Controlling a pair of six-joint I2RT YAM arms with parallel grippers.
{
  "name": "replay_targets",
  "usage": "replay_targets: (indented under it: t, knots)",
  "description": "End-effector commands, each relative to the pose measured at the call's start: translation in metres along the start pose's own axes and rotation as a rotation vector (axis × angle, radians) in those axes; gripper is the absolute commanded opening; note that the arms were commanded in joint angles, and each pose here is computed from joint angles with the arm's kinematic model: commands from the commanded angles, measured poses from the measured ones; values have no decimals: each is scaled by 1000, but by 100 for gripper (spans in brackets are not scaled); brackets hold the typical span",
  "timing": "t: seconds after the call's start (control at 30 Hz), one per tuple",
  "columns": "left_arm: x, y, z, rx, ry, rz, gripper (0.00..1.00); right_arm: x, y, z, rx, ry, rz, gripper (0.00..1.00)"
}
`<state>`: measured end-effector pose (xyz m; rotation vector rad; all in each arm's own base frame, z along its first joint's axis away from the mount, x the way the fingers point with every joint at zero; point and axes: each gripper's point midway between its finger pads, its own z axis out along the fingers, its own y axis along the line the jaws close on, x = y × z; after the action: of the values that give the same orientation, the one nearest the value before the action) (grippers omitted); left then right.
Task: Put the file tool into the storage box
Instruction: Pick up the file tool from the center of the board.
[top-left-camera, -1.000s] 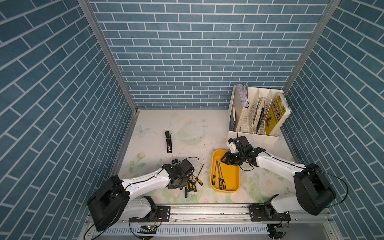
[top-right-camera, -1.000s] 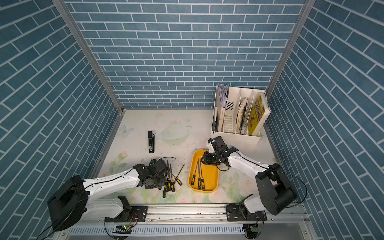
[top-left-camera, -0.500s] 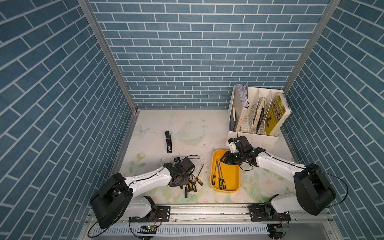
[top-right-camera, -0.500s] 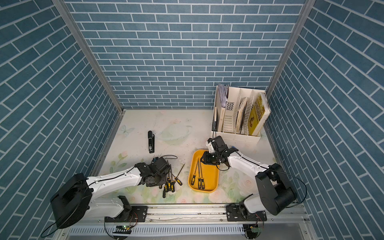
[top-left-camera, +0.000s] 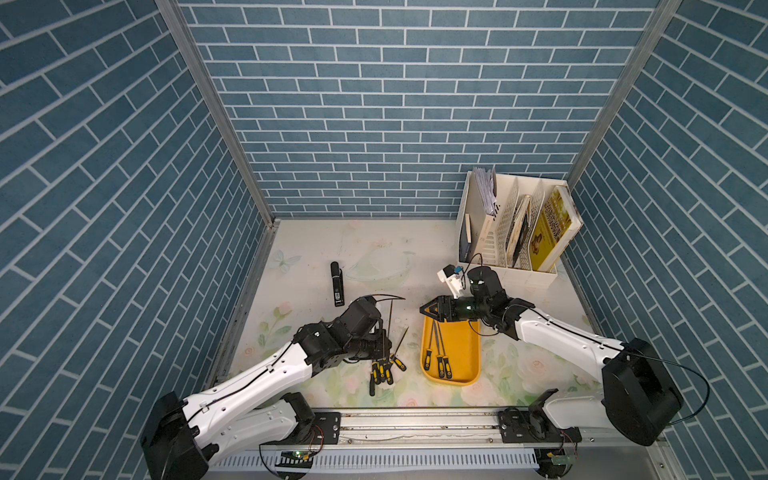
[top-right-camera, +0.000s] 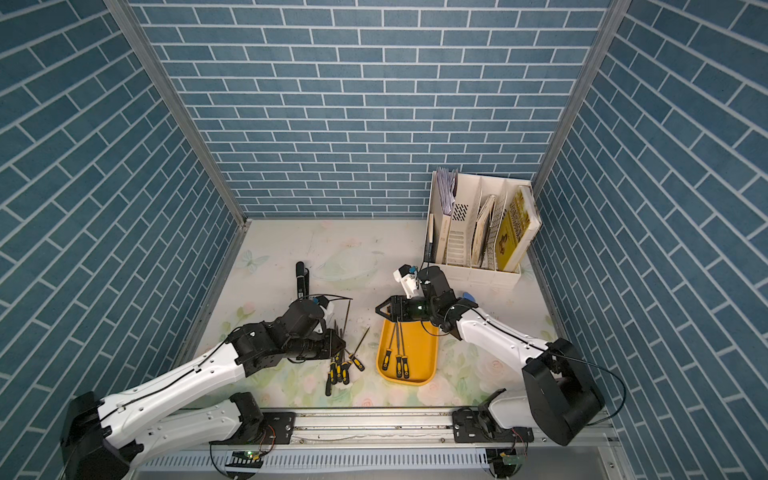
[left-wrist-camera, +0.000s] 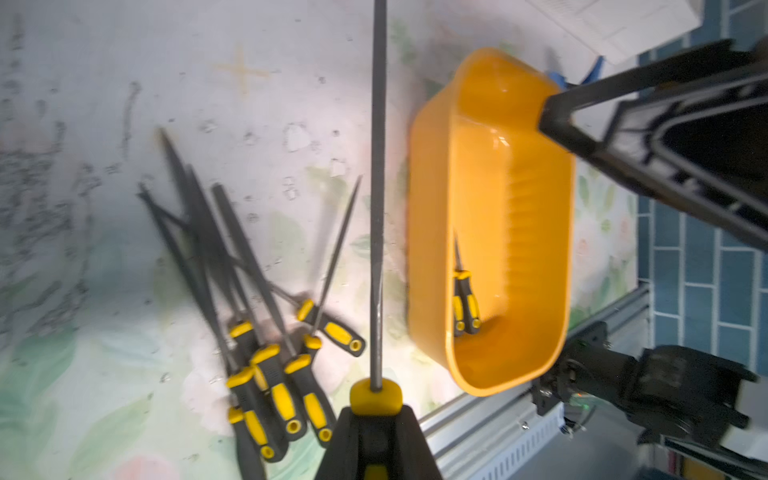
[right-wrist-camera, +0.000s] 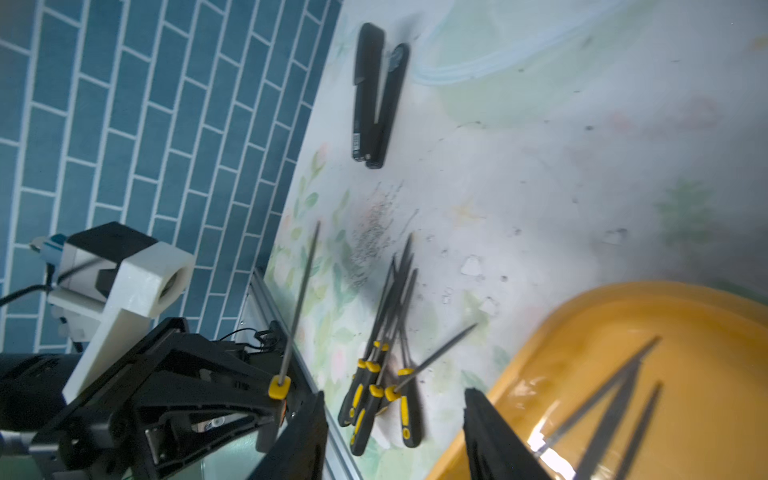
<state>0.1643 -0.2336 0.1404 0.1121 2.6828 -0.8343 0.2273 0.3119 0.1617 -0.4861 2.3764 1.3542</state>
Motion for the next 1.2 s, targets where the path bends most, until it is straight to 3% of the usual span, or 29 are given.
replay_targets:
  t: [0.0, 0.47, 0.53, 0.6, 0.63, 0.67, 0.7, 0.73, 0.83, 1.03, 1.17]
  knots:
    - [4, -20, 3, 77, 35, 48, 0, -9, 28, 7, -96, -15, -33, 56]
    - [11, -47, 12, 148, 55, 81, 0, -3, 11, 38, -61, 29, 8, 51]
    - [12, -51, 11, 165, 55, 80, 0, -4, 11, 41, -64, 32, 12, 40]
    - [12, -52, 10, 171, 55, 81, 1, -7, 12, 42, -65, 30, 13, 20]
    - [12, -52, 10, 172, 55, 83, 5, -7, 12, 41, -60, 30, 15, 11]
    - [11, -51, 9, 168, 49, 82, 20, -6, 13, 39, -54, 36, 13, 4]
    - [9, -50, 8, 160, 38, 77, 48, -4, 11, 37, -36, 46, 10, 0]
    - [7, -50, 6, 158, 29, 76, 64, -1, 8, 34, -10, 61, 11, 0]
    - [-2, -50, -2, 128, -10, 68, 100, 4, -9, 13, 92, 72, 19, 0]
    - [-12, -43, -14, 72, -57, 46, 100, -9, -58, -53, 277, 45, 67, 0]
    - [-6, -22, -9, 6, -61, 17, 100, -5, -78, -61, 341, 96, 63, 0]
